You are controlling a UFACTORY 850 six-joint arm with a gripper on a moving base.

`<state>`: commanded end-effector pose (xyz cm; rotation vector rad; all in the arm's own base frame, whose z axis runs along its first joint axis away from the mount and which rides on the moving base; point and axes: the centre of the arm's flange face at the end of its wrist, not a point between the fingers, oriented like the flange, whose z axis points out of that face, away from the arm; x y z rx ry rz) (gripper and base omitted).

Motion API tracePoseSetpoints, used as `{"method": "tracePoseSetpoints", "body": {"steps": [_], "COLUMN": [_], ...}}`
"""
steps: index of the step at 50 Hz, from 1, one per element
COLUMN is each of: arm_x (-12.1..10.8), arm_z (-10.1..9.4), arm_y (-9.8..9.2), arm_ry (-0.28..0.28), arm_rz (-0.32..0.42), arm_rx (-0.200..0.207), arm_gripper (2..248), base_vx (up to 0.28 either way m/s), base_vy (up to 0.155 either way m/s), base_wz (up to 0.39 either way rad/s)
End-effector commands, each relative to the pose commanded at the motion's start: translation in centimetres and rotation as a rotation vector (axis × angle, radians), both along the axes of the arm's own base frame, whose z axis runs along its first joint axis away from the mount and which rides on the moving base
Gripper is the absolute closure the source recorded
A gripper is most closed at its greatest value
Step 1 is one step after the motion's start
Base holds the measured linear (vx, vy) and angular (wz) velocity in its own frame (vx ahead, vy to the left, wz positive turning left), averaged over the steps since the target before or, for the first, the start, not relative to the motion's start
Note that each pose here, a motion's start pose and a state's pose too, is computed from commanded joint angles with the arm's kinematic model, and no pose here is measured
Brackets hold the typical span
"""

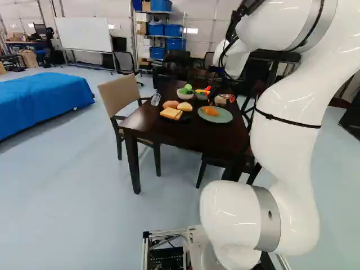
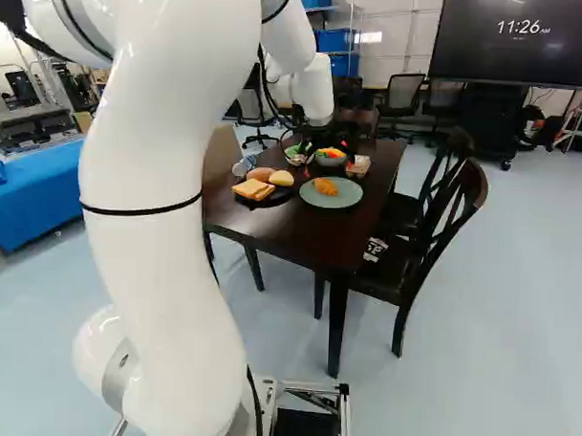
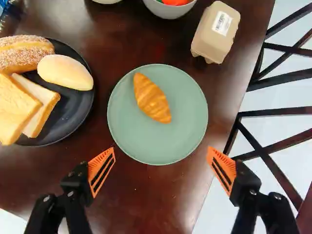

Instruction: Move the croissant to the empty plate

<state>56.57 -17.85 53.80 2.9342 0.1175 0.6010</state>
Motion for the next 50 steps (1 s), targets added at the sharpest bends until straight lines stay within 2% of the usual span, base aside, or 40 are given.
{"method": "tracePoseSetpoints", "body": {"steps": [50], "arm_x": [-9.7], "arm_z": [0.1], "arm_y": [0.1], "arm_ry": [0.032], "arm_rz": [-0.055], "arm_rx": [0.011], "arm_gripper": [3], "base_vx": [0.0], "base_vy": [0.0], "base_wz": [0.0]}}
